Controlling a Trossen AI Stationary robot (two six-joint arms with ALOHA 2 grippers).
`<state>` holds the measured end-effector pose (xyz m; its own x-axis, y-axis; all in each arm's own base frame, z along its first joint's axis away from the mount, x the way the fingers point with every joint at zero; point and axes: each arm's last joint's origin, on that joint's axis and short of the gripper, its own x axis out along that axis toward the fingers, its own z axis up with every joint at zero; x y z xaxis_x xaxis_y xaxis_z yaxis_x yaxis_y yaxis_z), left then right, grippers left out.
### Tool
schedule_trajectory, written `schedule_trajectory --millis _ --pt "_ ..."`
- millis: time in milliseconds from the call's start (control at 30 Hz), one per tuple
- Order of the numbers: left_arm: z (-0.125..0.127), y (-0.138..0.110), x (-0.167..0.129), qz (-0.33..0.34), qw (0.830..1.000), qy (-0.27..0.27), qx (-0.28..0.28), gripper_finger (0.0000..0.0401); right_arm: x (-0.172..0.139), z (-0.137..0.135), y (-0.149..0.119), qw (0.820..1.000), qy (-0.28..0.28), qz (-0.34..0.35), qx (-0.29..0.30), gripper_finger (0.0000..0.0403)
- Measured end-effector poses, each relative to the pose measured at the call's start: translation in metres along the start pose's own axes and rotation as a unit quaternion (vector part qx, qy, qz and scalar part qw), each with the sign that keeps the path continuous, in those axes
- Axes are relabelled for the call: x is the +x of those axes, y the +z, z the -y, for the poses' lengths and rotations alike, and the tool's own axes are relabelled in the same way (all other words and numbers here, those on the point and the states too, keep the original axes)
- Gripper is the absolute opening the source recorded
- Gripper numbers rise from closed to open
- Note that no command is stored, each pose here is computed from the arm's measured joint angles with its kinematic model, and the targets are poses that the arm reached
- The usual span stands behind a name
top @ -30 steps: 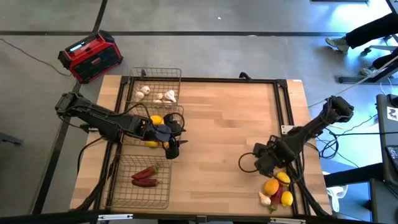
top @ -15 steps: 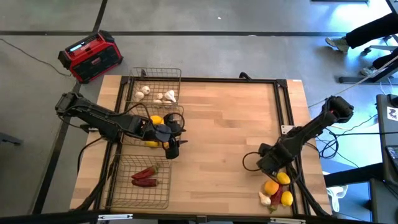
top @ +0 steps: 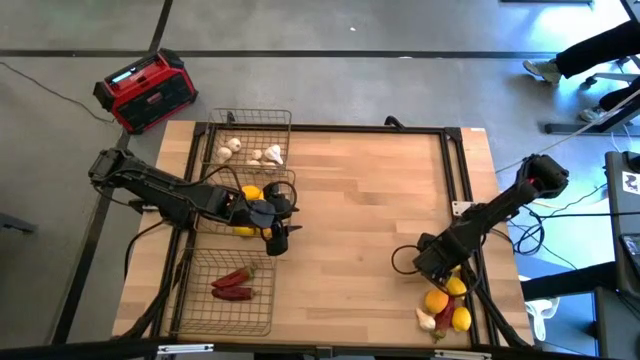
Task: Sort produce into baskets
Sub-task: Put the lemon in the middle wire basket
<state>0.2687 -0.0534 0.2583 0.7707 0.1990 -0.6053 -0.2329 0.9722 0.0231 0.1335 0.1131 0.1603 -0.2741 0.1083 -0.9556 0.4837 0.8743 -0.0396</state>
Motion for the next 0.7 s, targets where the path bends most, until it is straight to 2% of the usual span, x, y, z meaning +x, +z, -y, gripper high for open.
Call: schedule_trajectory --millis 200,433,567,700 --pt "0.000 0.000 0.000 0.000 1.000 0.000 0.000 0.0224 0.008 0.005 0.000 1.000 -0.009 -0.006 0.013 0.0291" --pt "0.001 0.002 0.000 0.009 1.000 -0.003 -0.005 0.0224 0.007 0.003 0.001 1.000 -0.001 0.002 0.008 0.0199" --pt "0.001 0.002 0.000 0.009 1.000 -0.003 -0.004 0.0224 0.000 -0.004 0.004 0.999 0.006 0.048 -0.009 0.0169" --pt "0.001 0.002 0.000 0.009 1.000 -0.003 -0.004 0.0224 -0.016 -0.013 0.008 0.993 0.010 0.112 -0.036 0.0179"
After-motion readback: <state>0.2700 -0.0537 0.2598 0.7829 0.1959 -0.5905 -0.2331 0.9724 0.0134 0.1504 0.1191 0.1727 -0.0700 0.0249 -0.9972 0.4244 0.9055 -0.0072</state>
